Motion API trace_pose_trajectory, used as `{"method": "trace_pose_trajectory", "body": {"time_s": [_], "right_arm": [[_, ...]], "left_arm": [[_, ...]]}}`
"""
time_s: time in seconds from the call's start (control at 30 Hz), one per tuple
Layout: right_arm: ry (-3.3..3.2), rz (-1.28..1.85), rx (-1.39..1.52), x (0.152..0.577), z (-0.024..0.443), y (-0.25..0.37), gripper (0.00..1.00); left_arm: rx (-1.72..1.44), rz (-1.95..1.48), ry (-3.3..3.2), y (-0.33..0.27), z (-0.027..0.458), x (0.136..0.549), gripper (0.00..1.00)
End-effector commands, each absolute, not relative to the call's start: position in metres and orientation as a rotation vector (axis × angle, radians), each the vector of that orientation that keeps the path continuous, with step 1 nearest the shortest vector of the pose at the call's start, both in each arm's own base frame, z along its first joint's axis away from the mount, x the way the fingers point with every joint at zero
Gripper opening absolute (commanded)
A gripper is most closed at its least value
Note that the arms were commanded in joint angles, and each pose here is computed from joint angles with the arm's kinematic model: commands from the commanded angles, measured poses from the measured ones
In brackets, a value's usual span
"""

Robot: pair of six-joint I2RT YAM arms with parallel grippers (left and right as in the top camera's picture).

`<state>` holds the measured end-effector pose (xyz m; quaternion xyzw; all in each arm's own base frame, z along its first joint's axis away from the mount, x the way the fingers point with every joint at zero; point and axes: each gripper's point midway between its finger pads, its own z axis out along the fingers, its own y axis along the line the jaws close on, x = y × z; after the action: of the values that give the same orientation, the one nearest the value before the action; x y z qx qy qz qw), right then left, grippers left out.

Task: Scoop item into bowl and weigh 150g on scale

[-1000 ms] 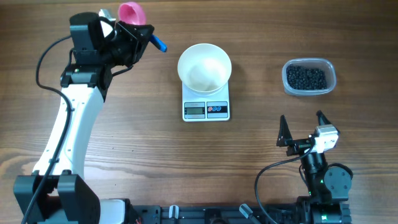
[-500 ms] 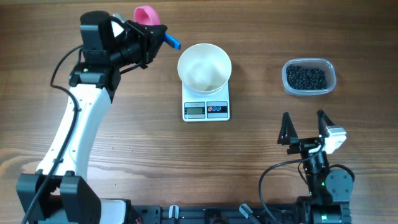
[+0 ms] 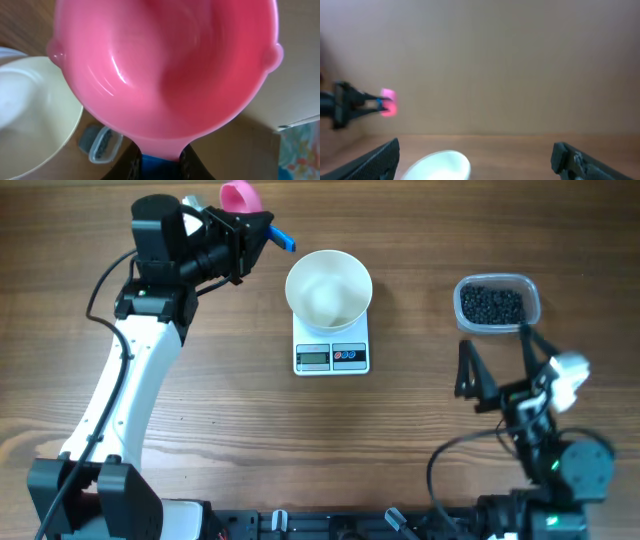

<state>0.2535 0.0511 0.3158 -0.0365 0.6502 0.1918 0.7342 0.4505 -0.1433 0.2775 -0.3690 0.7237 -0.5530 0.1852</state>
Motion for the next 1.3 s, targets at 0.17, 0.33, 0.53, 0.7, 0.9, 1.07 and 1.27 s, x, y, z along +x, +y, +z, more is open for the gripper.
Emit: {"method": "trace_pose_trajectory", "body": {"time_s": [0.17,0.33,0.53,0.7,0.9,1.07,1.27], "right_arm": [[1.686,0.834,-0.345,0.322,0.373,0.115,1.00],[1.698,1.265,-0.513,0.337,0.362,0.154,1.00],[1.802,1.538,-0.568,0.347,0.312,0.185,0.93],[1.947,1.652,-0.378,0.363,0.284,0.194,1.00],[1.924,1.624,-0.371,0.365,0.293,0.195,0.70],[1.897,1.624,-0.352,0.360,0.318,0.194,0.70],[1.903,1.535,-0.291,0.368,0.319,0.197,0.69]], "left_arm": [[-1.247,-1.719,2.002,-0.153,0.290,0.444,0.04],[-1.288,-1.761,2.009,-0.158,0.291,0.441,0.04],[-1.260,-1.773,2.037,-0.169,0.291,0.436,0.04],[-1.188,-1.790,2.087,-0.179,0.292,0.429,0.04],[-1.161,-1.788,2.107,-0.180,0.291,0.427,0.04],[-1.163,-1.787,2.107,-0.180,0.290,0.427,0.04],[-1.181,-1.774,2.107,-0.179,0.288,0.428,0.04]]}}
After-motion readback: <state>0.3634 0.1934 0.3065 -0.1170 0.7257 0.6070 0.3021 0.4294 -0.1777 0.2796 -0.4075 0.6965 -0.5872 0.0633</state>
